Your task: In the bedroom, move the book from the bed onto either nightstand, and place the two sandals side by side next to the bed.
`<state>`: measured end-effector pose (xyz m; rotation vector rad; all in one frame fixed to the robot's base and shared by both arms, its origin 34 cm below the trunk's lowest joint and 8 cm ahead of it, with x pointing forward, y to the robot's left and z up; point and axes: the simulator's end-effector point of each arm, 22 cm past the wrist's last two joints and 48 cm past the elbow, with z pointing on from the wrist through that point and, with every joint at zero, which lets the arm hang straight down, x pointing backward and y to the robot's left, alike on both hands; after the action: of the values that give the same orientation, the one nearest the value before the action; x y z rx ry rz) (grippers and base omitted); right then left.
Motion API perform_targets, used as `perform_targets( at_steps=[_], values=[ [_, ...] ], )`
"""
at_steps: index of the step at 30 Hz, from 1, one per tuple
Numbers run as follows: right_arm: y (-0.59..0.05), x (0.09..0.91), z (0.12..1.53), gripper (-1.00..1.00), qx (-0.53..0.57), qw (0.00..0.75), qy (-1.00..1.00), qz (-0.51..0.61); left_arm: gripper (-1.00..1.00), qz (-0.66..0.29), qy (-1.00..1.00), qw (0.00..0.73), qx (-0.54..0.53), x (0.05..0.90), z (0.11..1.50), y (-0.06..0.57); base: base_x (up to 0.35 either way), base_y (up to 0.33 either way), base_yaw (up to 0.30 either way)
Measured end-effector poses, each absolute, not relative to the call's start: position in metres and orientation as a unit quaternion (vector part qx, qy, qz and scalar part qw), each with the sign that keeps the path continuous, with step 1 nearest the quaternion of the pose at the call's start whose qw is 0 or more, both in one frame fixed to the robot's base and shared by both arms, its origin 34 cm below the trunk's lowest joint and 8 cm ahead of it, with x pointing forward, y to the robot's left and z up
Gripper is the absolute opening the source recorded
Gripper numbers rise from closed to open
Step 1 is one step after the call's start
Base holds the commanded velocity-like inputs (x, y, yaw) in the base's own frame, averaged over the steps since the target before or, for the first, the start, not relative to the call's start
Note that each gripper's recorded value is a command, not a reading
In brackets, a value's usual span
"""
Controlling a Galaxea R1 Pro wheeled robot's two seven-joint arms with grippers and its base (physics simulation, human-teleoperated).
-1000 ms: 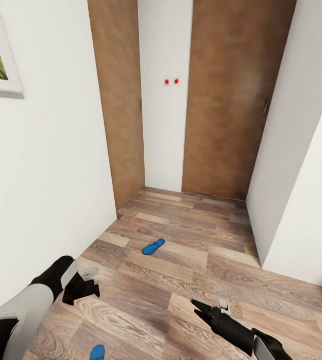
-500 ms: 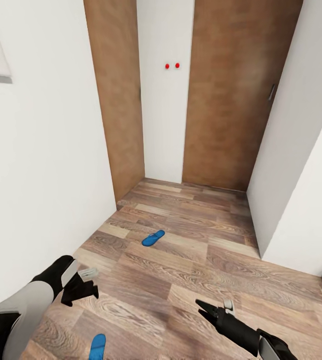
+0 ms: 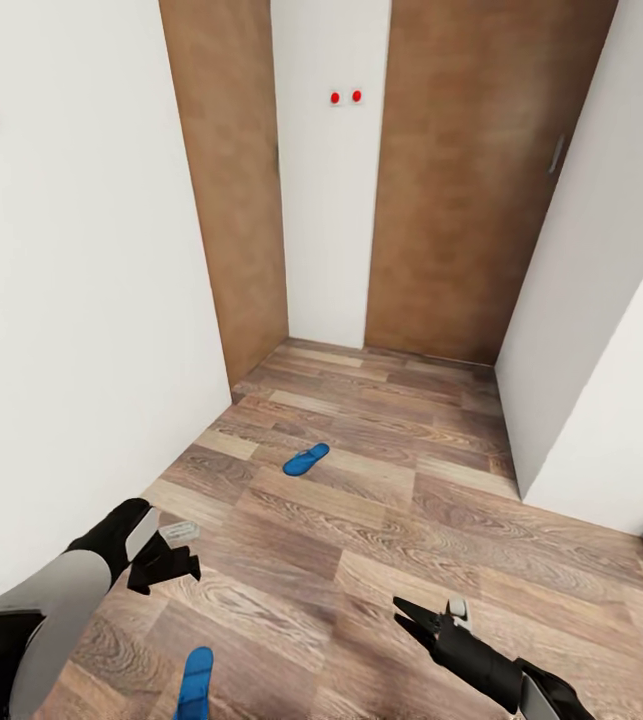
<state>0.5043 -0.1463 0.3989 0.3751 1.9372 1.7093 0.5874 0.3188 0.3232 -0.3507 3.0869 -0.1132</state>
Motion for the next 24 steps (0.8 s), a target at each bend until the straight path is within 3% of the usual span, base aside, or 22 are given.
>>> perform_targets(
  at_steps=[24],
  values=[
    [-0.156, 0.490, 0.360, 1.00, 0.166, 0.230, 0.723, 0.630, 1.00, -0.006, 0.996, -0.025, -0.086, 0.579, 0.279, 0.325, 0.000, 0.000, 0.000]
  ],
)
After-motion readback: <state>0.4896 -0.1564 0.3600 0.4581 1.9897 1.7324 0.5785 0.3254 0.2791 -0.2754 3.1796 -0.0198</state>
